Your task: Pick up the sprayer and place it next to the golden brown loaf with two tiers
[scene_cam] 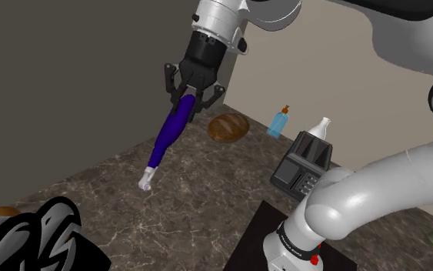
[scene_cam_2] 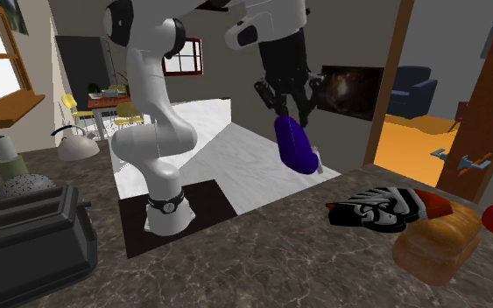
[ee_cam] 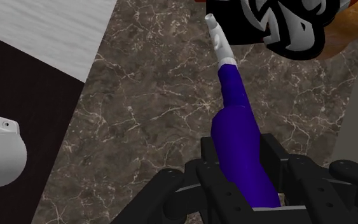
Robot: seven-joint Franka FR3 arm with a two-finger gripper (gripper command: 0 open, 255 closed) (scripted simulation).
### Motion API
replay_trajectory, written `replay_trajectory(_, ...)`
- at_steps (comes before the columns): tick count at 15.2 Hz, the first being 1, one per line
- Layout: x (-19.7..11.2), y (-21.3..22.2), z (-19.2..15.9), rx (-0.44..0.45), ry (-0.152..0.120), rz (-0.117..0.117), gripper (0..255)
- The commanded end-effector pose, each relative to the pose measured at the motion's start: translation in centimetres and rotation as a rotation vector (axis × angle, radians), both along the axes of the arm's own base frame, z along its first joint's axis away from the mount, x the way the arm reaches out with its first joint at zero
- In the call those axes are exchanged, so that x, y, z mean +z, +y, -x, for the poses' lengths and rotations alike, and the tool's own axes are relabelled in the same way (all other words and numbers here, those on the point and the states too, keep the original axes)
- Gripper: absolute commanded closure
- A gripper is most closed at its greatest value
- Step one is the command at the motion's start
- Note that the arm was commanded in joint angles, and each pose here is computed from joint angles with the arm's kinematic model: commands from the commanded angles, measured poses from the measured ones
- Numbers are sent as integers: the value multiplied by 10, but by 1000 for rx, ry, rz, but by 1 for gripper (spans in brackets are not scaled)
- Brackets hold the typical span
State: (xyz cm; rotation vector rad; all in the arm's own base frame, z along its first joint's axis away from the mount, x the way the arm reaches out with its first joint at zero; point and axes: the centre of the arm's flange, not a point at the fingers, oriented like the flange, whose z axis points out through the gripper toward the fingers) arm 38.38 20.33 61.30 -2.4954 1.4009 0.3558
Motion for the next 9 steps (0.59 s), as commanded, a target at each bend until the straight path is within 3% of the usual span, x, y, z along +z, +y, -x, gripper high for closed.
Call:
replay_trajectory(1,0,24,-14,-1,0,-2,255)
replay_trajectory(9,0,113,-71,-1,0,-2,255)
